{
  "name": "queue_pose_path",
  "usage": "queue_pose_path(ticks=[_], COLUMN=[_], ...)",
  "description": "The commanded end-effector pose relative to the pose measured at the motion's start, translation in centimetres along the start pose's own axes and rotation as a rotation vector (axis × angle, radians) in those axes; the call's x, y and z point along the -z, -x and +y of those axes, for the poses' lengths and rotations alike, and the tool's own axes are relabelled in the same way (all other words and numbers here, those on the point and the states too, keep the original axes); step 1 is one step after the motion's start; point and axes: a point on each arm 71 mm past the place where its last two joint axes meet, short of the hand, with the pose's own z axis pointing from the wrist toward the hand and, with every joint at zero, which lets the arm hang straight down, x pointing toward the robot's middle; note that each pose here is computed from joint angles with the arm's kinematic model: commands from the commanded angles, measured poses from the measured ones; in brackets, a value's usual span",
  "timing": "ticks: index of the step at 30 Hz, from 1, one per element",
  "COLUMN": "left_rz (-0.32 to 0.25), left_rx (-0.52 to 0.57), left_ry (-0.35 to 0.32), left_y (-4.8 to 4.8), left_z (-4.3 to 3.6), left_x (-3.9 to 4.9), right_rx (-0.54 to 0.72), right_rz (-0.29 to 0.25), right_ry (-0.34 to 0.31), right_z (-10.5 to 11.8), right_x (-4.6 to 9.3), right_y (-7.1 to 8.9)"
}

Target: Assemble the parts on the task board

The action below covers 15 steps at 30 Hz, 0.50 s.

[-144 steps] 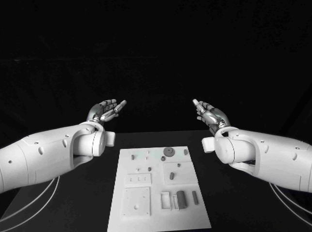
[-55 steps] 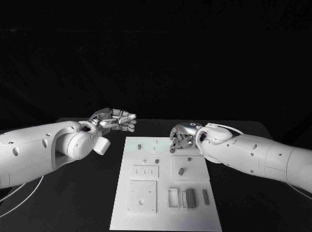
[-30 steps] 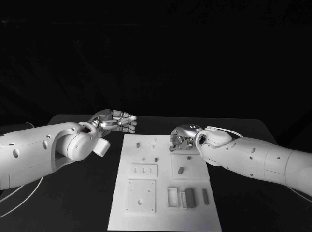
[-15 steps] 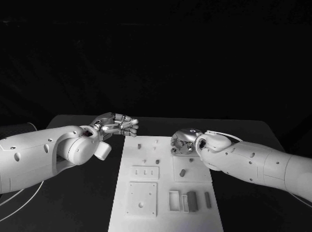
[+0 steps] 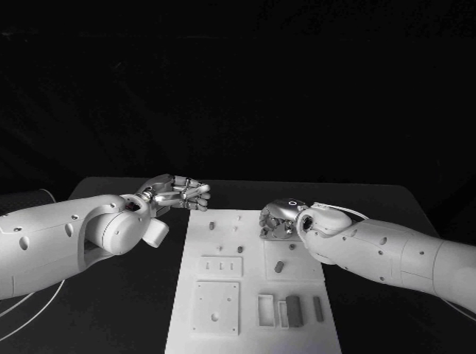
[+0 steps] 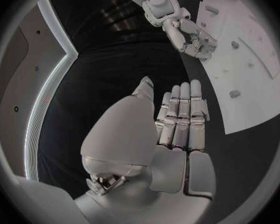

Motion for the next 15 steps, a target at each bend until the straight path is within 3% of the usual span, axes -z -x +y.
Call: queue_pose_path(ticks=[1, 15], left_rz=[0.014, 0.006], left_rx=[-0.003, -0.005], left_ry=[-0.018, -0.013], left_y=[-0.16, 0.29], left_z=[-0.37, -0.40], left_x=[-0.05, 0.05], right_rx=[0.018, 0.017], right_rz=[0.024, 0.019], right_ry=[-0.002, -0.004], right_z=[-0.01, -0.22], right_x=[0.09, 0.29], right_y=[-0.53, -0.50])
